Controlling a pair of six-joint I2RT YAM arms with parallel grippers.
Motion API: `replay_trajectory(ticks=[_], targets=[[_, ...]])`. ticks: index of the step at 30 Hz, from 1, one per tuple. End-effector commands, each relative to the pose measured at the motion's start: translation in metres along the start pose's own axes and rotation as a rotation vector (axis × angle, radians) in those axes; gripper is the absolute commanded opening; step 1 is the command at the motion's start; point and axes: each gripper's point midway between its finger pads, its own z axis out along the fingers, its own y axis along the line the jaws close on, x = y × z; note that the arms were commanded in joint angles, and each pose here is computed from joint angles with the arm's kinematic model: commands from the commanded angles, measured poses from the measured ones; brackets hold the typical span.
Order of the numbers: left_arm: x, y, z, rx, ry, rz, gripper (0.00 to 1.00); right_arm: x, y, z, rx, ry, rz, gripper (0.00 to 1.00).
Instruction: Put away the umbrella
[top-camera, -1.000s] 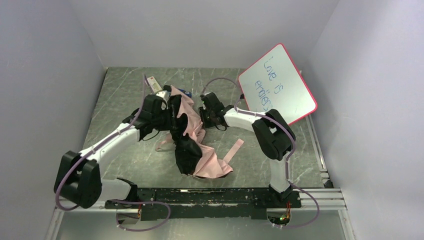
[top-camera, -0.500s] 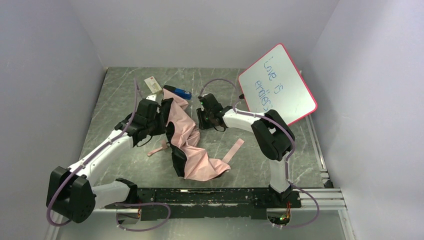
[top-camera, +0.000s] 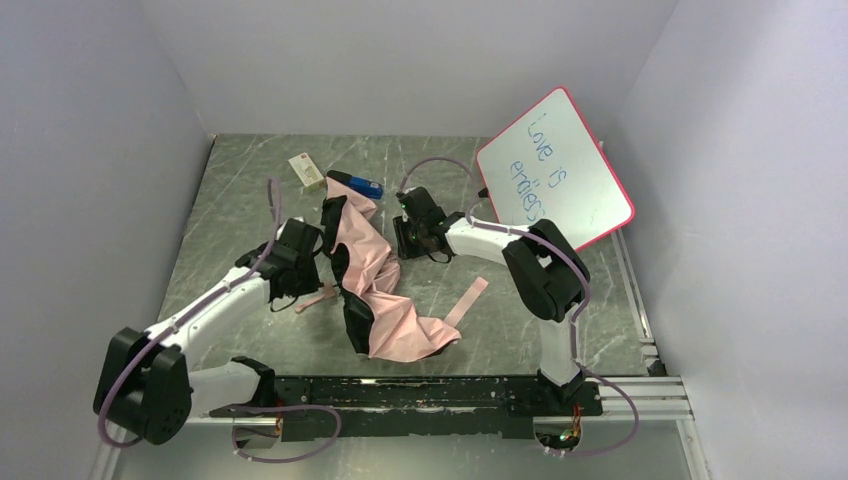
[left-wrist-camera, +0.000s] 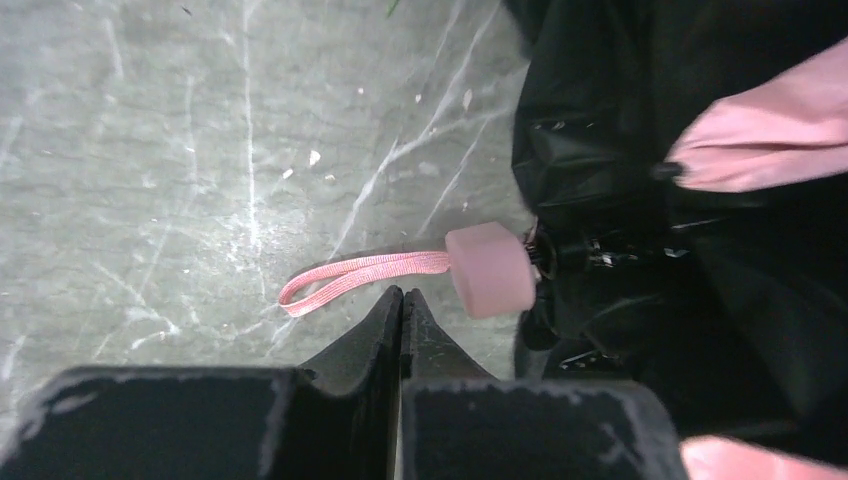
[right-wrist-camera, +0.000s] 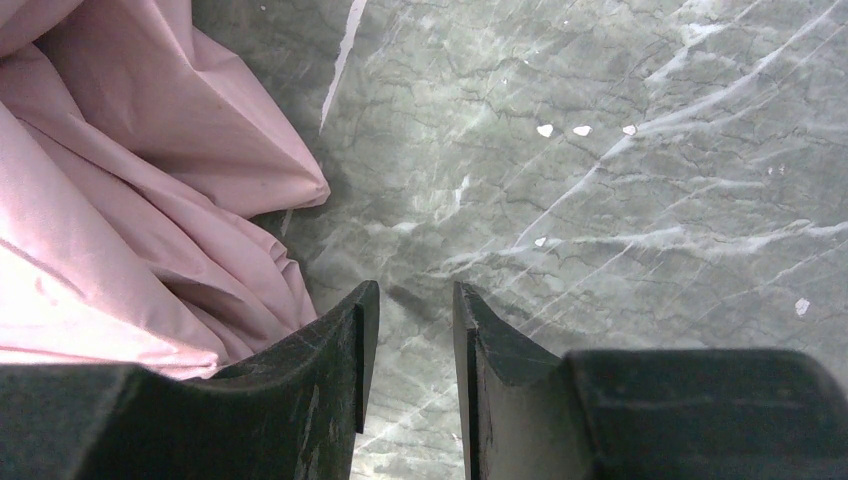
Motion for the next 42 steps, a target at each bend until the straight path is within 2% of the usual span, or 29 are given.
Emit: replay_trajectory(ticks=[1,7,15,22,27,34,36,38,40,42], targets=[[0.023,-0.005,0.020,0.023,0.082,-0.018,0.05,0.000,0.003,0.002,-0.010,0.003,-0.002,0.37],[0.026,-0.028,0.035,0.108,0.082,-0.026,0.05,0.000,0.010,0.000,-0.039,0.008,-0.004,0.37],[-0.002,-0.055,0.056,0.138,0.044,0.017,0.05,0.010,0.040,-0.006,-0.153,0.025,-0.035,0.37],[-0.027,-0.043,0.056,0.059,-0.014,0.046,0.05,0.009,0.031,-0.019,-0.104,0.007,-0.019,0.36],[-0.058,-0.024,0.044,-0.002,-0.040,0.019,0.16,-0.005,0.001,-0.038,0.056,-0.079,0.022,0.38],[-0.129,-0.001,-0.024,-0.065,-0.253,0.030,0.42,-0.023,-0.041,-0.087,0.223,-0.224,0.067,0.56],[-0.153,-0.019,-0.052,0.040,-0.328,0.105,0.46,-0.015,-0.048,-0.097,0.240,-0.214,0.061,0.60],[-0.168,-0.058,-0.082,0.265,-0.404,0.227,0.51,-0.001,-0.053,-0.104,0.245,-0.189,0.053,0.63],[-0.169,-0.104,-0.116,0.521,-0.467,0.367,0.55,0.012,-0.055,-0.110,0.237,-0.173,0.049,0.65],[-0.154,-0.139,-0.137,0.653,-0.469,0.503,0.58,0.020,-0.057,-0.120,0.229,-0.180,0.054,0.66]])
